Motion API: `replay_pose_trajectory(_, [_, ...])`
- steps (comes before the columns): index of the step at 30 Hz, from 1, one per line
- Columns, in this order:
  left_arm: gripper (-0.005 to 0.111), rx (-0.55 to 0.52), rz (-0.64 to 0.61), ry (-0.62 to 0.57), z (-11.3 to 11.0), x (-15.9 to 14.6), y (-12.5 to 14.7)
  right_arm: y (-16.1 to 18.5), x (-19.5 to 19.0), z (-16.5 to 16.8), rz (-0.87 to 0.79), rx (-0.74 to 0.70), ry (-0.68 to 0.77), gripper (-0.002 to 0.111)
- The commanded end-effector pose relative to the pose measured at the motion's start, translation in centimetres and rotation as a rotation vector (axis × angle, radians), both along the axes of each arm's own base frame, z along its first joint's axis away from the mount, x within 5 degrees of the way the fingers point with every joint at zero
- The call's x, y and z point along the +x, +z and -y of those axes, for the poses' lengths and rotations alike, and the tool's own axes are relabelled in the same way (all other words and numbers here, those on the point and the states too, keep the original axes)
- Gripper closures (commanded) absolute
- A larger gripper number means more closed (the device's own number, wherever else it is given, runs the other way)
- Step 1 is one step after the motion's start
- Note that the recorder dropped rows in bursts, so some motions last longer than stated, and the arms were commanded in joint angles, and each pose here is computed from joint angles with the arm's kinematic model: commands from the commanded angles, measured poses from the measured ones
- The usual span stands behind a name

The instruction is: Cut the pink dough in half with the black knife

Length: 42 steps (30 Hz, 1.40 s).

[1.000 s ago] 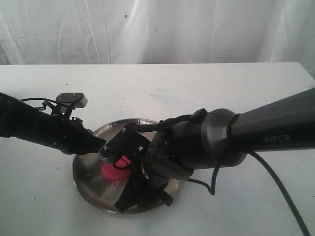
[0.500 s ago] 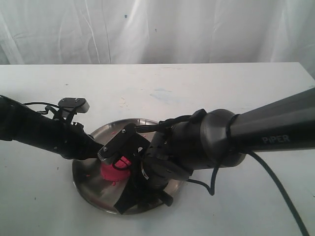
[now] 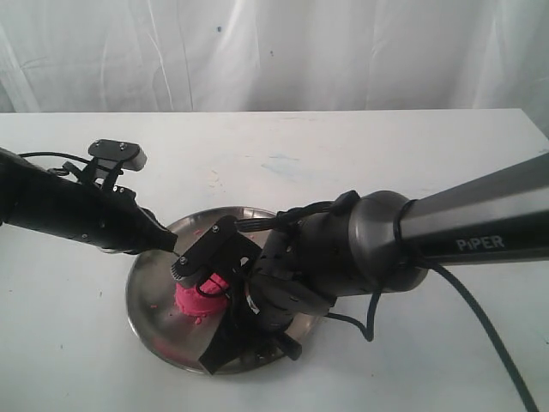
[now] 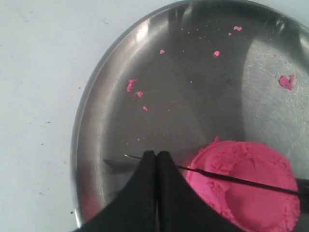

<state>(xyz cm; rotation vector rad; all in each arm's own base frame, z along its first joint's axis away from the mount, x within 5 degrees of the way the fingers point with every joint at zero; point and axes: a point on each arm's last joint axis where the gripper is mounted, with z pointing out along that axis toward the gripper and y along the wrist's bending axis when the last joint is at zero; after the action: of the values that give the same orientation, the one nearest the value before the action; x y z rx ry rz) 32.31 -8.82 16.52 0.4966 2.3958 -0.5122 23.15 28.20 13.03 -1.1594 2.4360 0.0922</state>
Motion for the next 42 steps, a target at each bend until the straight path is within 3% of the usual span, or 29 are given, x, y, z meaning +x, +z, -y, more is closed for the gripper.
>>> replay_pose_trajectory(1, [0.107, -0.026, -0.016, 0.019, 0.1, -0.1, -0.1, -0.9, -0.2, 0.3, -0.031, -0.039, -0.006, 0.108])
replay_pose_trajectory(7, [0.107, -0.052, -0.053, 0.042, 0.2, 0.1, -1.1, -1.0, -0.2, 0.4, -0.032, -0.043, -0.007, 0.108])
replay_pose_trajectory(17, [0.107, -0.067, -0.034, 0.03, 0.5, 0.8, -0.6, -0.9, -0.2, 0.3, -0.031, -0.039, -0.006, 0.108])
replay_pose_trajectory(27, [0.107, -0.077, -0.113, 0.032, 0.7, 1.3, -3.1, -0.9, -0.2, 0.5, -0.043, -0.065, -0.019, 0.108])
replay_pose_trajectory(42, [0.107, -0.114, -0.112, -0.013, 1.3, 1.8, -2.7, -0.2, 0.2, 0.2, -0.036, -0.098, -0.011, 0.108])
